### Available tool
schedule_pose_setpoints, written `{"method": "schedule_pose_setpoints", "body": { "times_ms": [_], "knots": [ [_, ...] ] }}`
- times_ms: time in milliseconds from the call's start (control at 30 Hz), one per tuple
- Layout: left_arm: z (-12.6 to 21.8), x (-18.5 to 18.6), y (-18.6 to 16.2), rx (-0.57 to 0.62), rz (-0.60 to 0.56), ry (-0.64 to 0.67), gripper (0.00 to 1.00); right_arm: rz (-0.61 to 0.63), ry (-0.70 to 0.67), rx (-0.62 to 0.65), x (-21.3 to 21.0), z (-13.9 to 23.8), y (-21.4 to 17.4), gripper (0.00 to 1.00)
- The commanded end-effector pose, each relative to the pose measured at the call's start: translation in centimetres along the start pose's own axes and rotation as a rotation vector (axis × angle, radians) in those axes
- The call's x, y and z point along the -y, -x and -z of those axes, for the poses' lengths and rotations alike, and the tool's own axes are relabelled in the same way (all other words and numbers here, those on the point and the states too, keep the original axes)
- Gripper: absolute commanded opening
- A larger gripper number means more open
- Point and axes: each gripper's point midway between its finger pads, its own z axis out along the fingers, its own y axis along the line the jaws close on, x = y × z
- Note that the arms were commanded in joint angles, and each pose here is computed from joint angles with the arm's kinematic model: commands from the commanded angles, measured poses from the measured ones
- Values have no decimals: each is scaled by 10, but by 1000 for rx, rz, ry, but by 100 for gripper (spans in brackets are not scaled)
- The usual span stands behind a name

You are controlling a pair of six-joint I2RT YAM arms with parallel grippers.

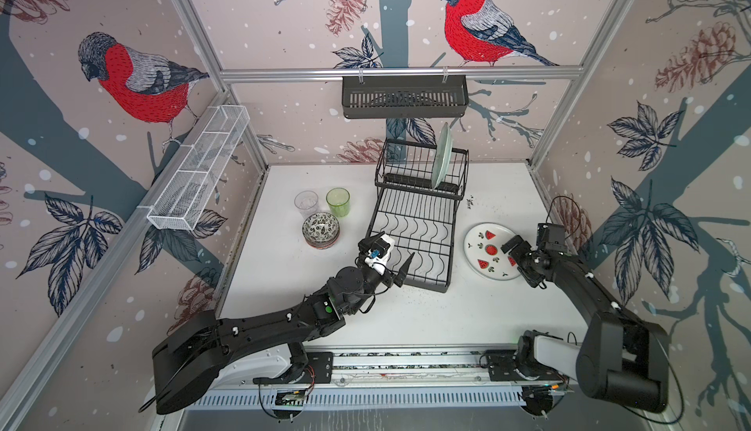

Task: Unload the mixed dishes from the dish rack
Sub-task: 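Raise right gripper away from the stacked plates toward the rack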

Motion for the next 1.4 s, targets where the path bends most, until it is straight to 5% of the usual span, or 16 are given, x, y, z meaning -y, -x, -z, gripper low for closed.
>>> {"method": "schedule_pose_setpoints", "body": {
  "times_ms": [0, 533, 733, 1100, 1367],
  "knots": [
    [0, -3, 14, 49, 24, 16, 97, 35, 11, 10, -7, 0, 5, 100],
    [1, 6, 24, 65, 94, -56, 97, 183, 57, 100, -32, 35, 17, 100],
    [-1, 14, 24, 55, 132, -96, 97, 216, 205, 122, -59, 51, 14, 100],
    [-14, 41, 36, 17, 289, -228, 97, 415, 410, 133, -140, 85, -29, 99],
    [-16, 39, 44, 13, 309, -217, 97, 547, 395, 134, -175, 68, -51, 100]
  ]
}}
